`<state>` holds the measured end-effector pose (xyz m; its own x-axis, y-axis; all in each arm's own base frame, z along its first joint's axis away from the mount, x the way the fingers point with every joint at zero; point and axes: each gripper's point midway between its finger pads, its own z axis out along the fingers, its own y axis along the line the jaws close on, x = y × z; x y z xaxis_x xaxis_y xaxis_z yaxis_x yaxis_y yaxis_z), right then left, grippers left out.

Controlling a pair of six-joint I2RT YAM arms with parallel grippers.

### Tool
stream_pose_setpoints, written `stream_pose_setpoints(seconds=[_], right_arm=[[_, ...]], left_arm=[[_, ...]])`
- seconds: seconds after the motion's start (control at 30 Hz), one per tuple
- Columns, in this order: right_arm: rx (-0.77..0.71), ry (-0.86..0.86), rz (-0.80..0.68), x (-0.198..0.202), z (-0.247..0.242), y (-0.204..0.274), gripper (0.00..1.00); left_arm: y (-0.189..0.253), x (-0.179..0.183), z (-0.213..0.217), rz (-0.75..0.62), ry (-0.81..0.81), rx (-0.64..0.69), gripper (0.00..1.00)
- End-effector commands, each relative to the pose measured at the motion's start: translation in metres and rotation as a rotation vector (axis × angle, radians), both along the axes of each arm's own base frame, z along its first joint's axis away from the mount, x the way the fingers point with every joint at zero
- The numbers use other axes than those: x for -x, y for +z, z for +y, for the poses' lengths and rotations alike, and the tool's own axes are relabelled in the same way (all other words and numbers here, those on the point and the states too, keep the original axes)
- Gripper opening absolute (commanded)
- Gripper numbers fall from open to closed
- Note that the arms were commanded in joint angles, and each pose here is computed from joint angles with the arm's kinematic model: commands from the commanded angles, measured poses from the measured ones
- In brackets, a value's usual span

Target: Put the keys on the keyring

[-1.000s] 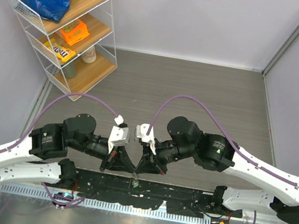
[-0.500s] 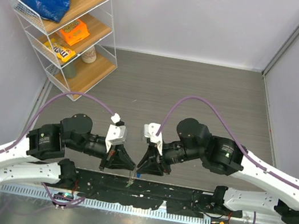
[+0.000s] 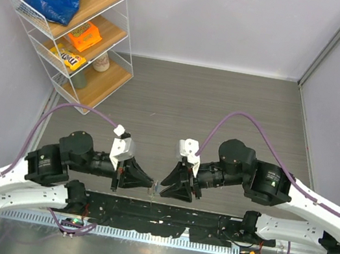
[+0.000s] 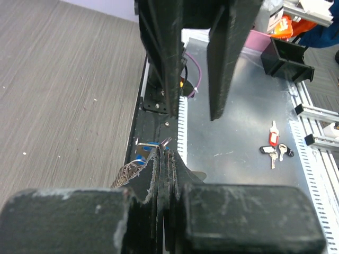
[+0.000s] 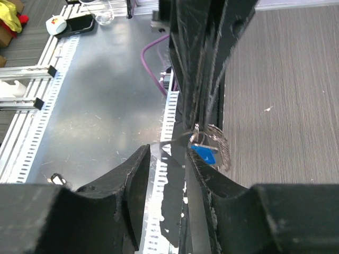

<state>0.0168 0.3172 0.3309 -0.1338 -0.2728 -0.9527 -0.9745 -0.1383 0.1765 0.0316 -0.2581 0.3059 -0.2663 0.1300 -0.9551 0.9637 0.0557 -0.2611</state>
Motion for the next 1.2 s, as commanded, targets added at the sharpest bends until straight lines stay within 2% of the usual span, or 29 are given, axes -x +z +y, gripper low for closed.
stream_pose_setpoints(seconds=[0.0, 0.4, 1.17], right_arm=[[-0.051, -0.045, -0.036, -0.008, 0.001, 0.010, 0.39], [-0.101, -0.077, -0.044, -0.013, 0.006, 0.023, 0.38], [-0.077, -0.106, -0.036, -0.021, 0.018, 0.013, 0.24]], left_arm=[[0.042, 0.002, -0.001, -0.047, -0.005, 0.171, 0.00], [0.048, 0.002, -0.001, -0.050, -0.005, 0.192, 0.00], [0.046, 0.001, 0.000, -0.042, 0.006, 0.201, 0.00]])
